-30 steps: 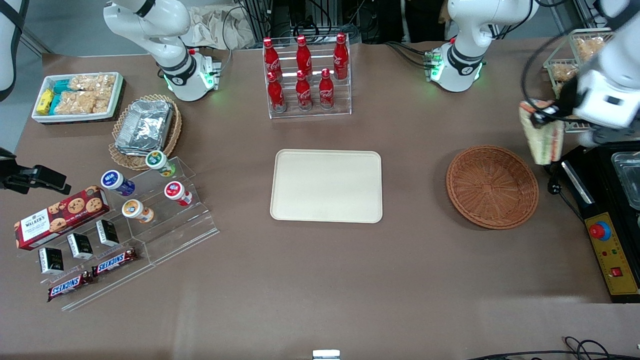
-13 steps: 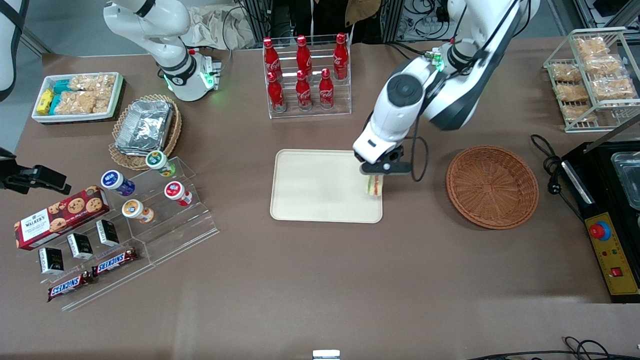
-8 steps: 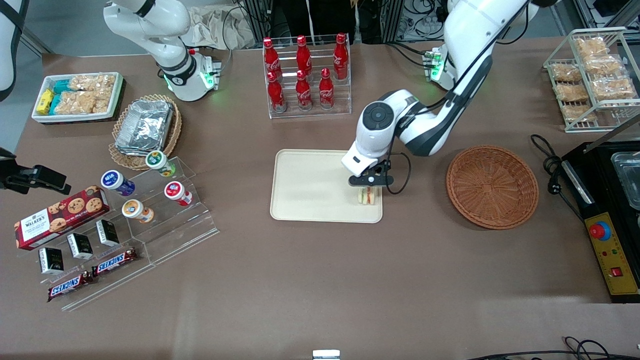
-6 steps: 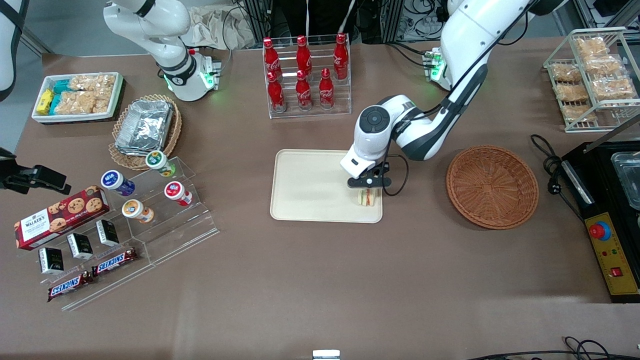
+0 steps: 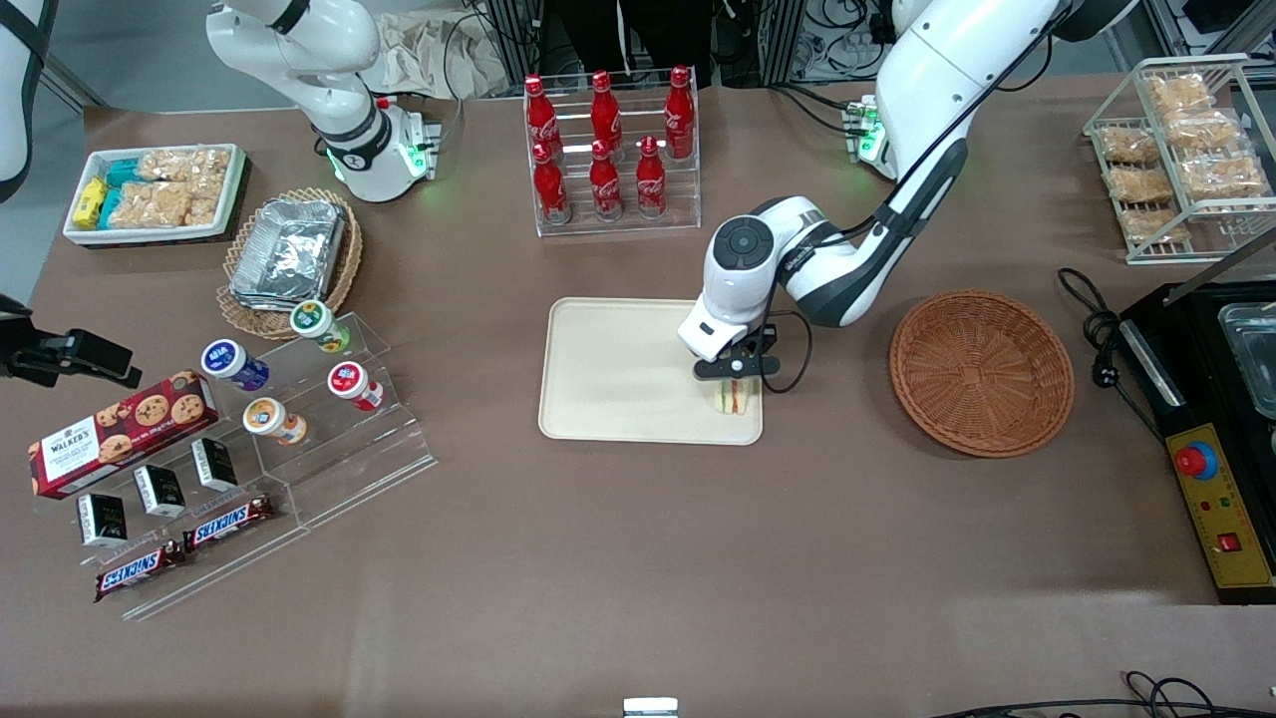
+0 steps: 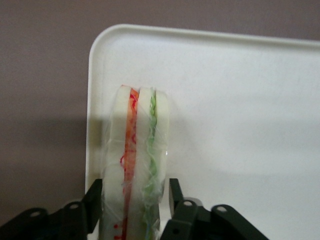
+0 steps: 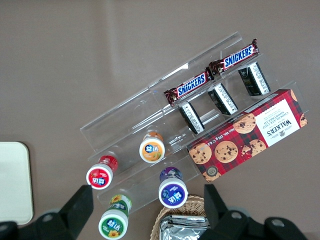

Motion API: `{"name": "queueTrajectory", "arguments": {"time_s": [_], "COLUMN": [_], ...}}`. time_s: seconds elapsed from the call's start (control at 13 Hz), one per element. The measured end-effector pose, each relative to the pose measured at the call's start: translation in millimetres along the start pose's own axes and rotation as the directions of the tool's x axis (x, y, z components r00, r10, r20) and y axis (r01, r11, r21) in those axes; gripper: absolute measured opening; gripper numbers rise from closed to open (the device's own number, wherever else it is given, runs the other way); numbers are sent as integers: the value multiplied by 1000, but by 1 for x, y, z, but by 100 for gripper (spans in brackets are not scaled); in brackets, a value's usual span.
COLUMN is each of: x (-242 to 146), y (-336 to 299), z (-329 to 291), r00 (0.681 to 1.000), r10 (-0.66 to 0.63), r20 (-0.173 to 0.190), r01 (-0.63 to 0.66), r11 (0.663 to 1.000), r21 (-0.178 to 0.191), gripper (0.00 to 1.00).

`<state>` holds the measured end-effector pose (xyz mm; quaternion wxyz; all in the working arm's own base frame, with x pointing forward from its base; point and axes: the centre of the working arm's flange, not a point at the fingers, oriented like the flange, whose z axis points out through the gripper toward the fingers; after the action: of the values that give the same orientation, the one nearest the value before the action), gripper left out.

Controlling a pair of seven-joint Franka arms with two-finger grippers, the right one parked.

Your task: Place sandwich from basket to tray

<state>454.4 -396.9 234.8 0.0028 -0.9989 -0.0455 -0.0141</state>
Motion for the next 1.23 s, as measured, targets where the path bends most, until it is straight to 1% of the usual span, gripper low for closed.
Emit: {"name": "queueTrajectory", "arguments": {"time_s": [0.08,0.15,0.23,0.31,0.38,0.46,0.62,0.69,0.85,1.0,1.08,1.23], "x": [6,14,21,28,35,43,60,69,84,95,99,103], "y": [3,7,9,8,6,3,-8,-18,-50,-97,-127,-189], "z": [-9,-21,-37,-55,-77,-106,-181,-222,-293,-340,-359,-388], "r00": [999,997,995,992,987,981,964,952,920,895,895,912], "r10": [-37,-60,-79,-98,-126,-163,-242,-290,-376,-431,-432,-398], "r20": [-17,-38,-59,-79,-96,-104,-106,-102,-107,-118,-113,-97], "r01": [36,59,77,96,125,163,247,295,380,435,436,403], "r11": [999,998,996,995,992,987,968,955,925,900,900,914], "r21": [-13,-29,-37,-30,-19,-6,34,41,21,11,13,39], "gripper": [76,88,96,100,100,100,100,100,100,100,100,100]}}
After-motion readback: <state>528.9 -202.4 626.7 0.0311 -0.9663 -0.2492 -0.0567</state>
